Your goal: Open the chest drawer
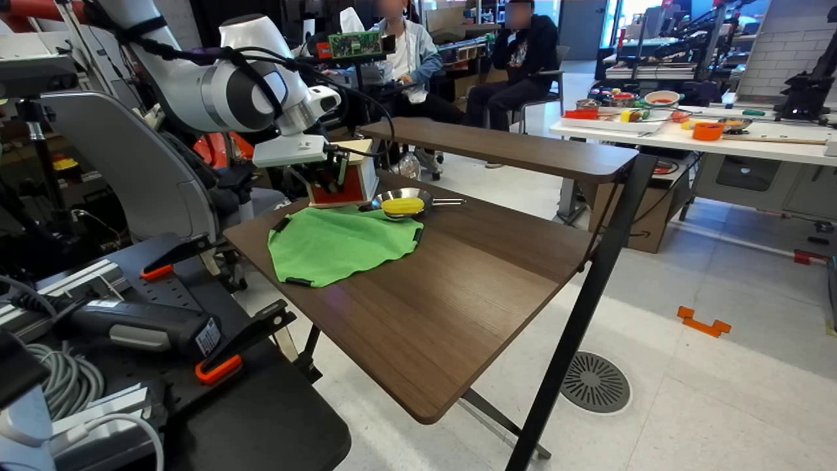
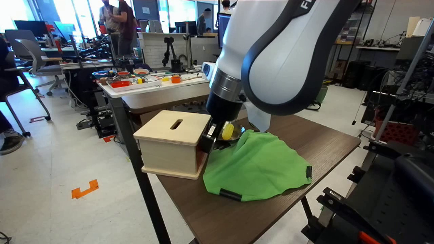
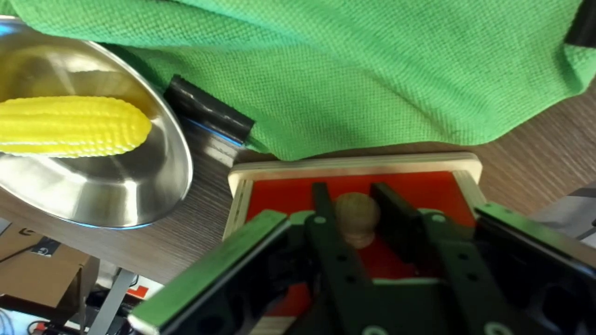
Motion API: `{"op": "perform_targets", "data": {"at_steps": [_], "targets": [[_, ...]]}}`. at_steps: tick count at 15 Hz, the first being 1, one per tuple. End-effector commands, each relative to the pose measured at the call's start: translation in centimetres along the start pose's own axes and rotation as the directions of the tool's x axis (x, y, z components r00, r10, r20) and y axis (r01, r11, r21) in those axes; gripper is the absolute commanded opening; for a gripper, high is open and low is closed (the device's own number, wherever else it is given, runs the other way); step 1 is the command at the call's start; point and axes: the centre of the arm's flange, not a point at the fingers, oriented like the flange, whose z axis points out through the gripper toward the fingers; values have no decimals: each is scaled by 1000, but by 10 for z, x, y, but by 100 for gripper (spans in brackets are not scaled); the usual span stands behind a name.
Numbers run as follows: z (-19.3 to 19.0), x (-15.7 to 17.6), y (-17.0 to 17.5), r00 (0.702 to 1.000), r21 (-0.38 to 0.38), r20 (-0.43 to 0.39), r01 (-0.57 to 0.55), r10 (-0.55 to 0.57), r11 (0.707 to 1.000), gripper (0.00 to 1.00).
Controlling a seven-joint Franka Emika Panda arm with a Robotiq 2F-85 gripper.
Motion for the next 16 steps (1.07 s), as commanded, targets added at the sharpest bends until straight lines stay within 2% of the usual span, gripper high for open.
{"op": "perform_targets", "data": {"at_steps": [1, 10, 16], "targets": [[-2, -6, 9, 999, -6, -44, 15, -16, 1000, 7], [-8, -33, 6, 996, 3, -89, -8, 8, 1000, 7], [-15, -44, 9, 996, 4, -82, -17, 18, 1000, 7]]}}
